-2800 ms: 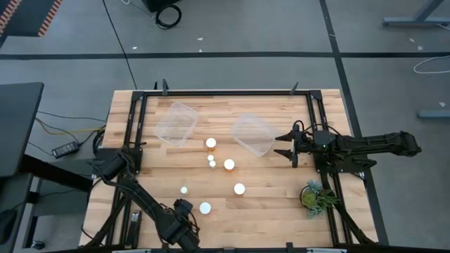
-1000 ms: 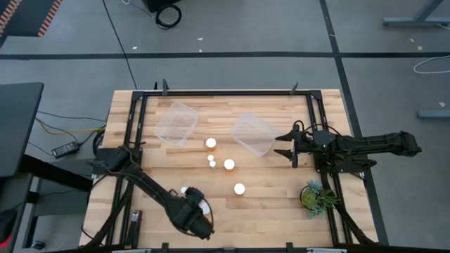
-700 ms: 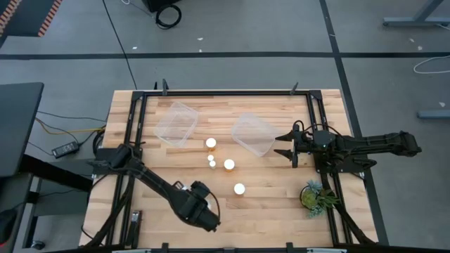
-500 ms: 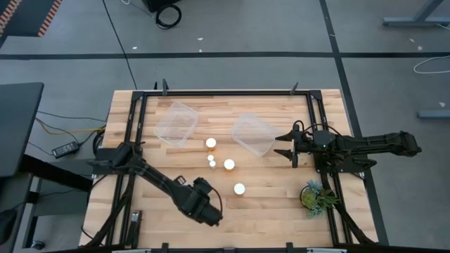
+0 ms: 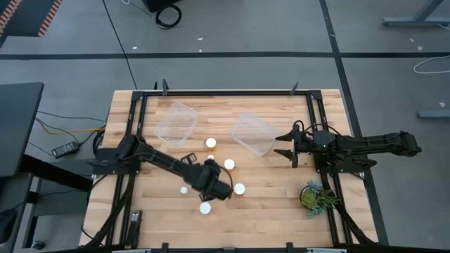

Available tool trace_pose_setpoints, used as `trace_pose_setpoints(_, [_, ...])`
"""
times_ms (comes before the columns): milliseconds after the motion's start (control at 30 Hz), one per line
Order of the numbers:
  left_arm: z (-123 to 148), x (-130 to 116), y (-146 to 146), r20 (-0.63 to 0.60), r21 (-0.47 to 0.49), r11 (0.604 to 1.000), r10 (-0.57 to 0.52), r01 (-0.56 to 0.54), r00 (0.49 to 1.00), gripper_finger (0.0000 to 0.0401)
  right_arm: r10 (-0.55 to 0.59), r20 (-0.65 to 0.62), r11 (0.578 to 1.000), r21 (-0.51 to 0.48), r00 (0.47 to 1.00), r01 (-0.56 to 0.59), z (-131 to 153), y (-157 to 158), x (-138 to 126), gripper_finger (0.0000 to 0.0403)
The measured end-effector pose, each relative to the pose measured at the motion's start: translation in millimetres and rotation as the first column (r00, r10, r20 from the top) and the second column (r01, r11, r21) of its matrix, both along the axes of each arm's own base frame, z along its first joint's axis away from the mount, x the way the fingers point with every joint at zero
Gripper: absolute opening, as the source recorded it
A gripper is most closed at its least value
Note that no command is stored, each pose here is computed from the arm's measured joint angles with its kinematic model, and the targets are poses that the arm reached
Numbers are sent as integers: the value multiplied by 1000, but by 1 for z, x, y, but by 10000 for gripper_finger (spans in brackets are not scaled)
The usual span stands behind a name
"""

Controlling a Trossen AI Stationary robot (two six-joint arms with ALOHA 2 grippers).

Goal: Pick and place medicine bottles into bin by pill shape (circle, oval)
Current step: Put the small orange pill bottle into the left transparent bin

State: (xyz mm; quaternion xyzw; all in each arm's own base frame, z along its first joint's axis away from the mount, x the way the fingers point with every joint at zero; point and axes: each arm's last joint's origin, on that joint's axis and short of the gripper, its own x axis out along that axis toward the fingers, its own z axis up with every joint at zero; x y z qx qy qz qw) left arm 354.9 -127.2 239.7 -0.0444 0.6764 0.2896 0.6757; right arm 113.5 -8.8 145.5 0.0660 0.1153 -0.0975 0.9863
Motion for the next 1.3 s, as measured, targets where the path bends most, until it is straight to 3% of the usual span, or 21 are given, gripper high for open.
trace_pose_setpoints(900, [9, 16, 148, -205, 236, 963, -85, 133, 975, 113, 0, 0, 1000, 0, 1000, 0, 0, 0, 0, 276])
trace_pose_setpoints(1033, [15, 3, 169, -224, 273, 955, -53, 115, 973, 117, 0, 0, 1000, 0, 1000, 0, 0, 0, 0, 276])
trace_pose_setpoints(1300, [15, -52, 202, -215, 309, 951, 73, -4, 974, 121, 0, -1, 1000, 0, 1000, 0, 0, 0, 0, 276])
